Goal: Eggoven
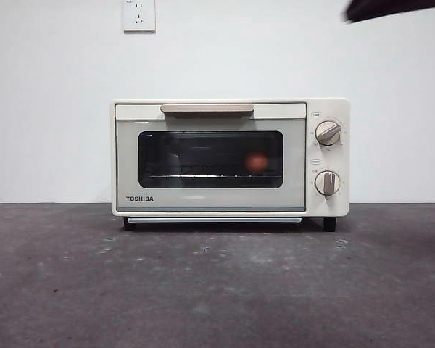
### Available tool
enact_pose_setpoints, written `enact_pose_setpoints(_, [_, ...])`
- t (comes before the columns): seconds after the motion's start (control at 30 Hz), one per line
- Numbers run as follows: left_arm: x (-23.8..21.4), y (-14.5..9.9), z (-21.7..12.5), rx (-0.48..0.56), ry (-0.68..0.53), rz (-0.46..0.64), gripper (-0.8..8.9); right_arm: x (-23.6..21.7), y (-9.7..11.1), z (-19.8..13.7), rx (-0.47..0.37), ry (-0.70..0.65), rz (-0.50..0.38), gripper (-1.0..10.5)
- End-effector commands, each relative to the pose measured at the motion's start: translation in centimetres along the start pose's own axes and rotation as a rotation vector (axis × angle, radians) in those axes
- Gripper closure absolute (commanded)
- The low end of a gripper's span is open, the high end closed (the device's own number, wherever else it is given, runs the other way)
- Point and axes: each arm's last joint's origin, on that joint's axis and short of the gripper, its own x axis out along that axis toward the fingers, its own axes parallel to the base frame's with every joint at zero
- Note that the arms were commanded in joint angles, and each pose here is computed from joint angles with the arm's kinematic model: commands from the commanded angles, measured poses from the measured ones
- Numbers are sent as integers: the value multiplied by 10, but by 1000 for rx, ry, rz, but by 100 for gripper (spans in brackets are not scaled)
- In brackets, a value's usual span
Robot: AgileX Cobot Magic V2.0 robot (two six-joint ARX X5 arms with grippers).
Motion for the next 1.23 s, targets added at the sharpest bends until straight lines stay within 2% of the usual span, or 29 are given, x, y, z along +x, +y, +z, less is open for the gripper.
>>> enact_pose_setpoints(0.03, [2, 0, -8, -8, 19, 1, 806, -9, -12, -3, -25, -24, -35, 941])
enact_pose_setpoints(0.27, [2, 0, -8, -8, 19, 1, 806, -46, -45, -44, -12, -106, -266, 941])
enact_pose_setpoints(0.43, [2, 0, -8, -8, 19, 1, 806, -64, -52, -80, -47, -256, -370, 941])
enact_pose_setpoints(0.53, [2, 0, -8, -8, 19, 1, 806, -67, -53, -100, -66, -308, -385, 941])
enact_pose_setpoints(0.83, [2, 0, -8, -8, 19, 1, 806, -65, -55, -147, -65, -324, -381, 941])
enact_pose_setpoints(1.03, [2, 0, -8, -8, 19, 1, 806, -67, -53, -157, -49, -266, -386, 941])
enact_pose_setpoints(1.23, [2, 0, -8, -8, 19, 1, 806, -65, -55, -170, 6, -127, -394, 941])
